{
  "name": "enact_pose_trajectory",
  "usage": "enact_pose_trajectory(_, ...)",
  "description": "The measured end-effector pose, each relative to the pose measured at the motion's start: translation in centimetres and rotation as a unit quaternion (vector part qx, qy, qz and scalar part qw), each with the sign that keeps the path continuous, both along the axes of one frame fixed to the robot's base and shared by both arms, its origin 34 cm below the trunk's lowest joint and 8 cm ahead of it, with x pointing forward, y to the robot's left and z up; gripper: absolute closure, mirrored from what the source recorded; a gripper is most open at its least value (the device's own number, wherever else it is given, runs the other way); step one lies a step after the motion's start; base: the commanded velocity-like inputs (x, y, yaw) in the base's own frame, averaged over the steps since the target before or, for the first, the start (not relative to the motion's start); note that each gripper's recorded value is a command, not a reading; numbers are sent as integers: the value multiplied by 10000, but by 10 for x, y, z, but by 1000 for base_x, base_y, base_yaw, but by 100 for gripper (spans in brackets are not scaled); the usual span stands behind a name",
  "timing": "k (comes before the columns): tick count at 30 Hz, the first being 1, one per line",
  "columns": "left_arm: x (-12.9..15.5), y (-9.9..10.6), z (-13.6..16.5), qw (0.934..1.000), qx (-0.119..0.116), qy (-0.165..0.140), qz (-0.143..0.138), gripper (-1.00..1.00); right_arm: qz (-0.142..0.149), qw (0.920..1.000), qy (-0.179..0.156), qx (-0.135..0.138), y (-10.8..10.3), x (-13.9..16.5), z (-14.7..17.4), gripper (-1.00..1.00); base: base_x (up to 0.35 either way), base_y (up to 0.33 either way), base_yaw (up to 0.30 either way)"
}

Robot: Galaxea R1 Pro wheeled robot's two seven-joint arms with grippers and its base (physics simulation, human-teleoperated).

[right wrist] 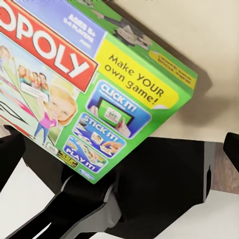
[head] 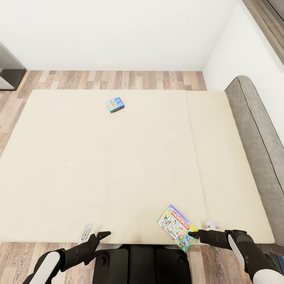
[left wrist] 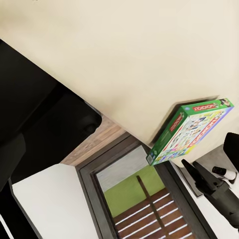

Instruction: Put all the toys in the child's room - the three board games (two on the bed and one on the table), the two jigsaw puzzles on the table, and the tennis ball on the table - inside the toy box on the table in the child's room.

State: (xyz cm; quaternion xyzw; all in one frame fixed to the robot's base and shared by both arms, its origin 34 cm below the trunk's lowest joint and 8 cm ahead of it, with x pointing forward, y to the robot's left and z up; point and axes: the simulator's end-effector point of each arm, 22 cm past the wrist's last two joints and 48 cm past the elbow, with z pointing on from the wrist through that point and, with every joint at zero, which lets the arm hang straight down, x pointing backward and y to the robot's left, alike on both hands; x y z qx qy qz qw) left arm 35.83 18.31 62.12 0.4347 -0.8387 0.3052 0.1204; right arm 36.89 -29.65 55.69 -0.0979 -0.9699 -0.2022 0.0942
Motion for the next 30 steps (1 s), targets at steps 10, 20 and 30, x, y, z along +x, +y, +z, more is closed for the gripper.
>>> enact_pose_trajectory(10, 0, 0, 0, 10000, 1, 1, -1, -100, 0, 9999, -131, -9, 0, 19, -1, -100, 0, 0, 0)
enact_pose_trajectory(20, 0, 0, 0, 10000, -1, 2, -2, -100, 29, 9997, -148, -171, -3, 25, -5, -100, 0, 0, 0)
enact_pose_trajectory(30, 0, 0, 0, 10000, -3, 1, -5, -100, 25, 9997, -129, -209, 4, 25, -8, -100, 0, 0, 0)
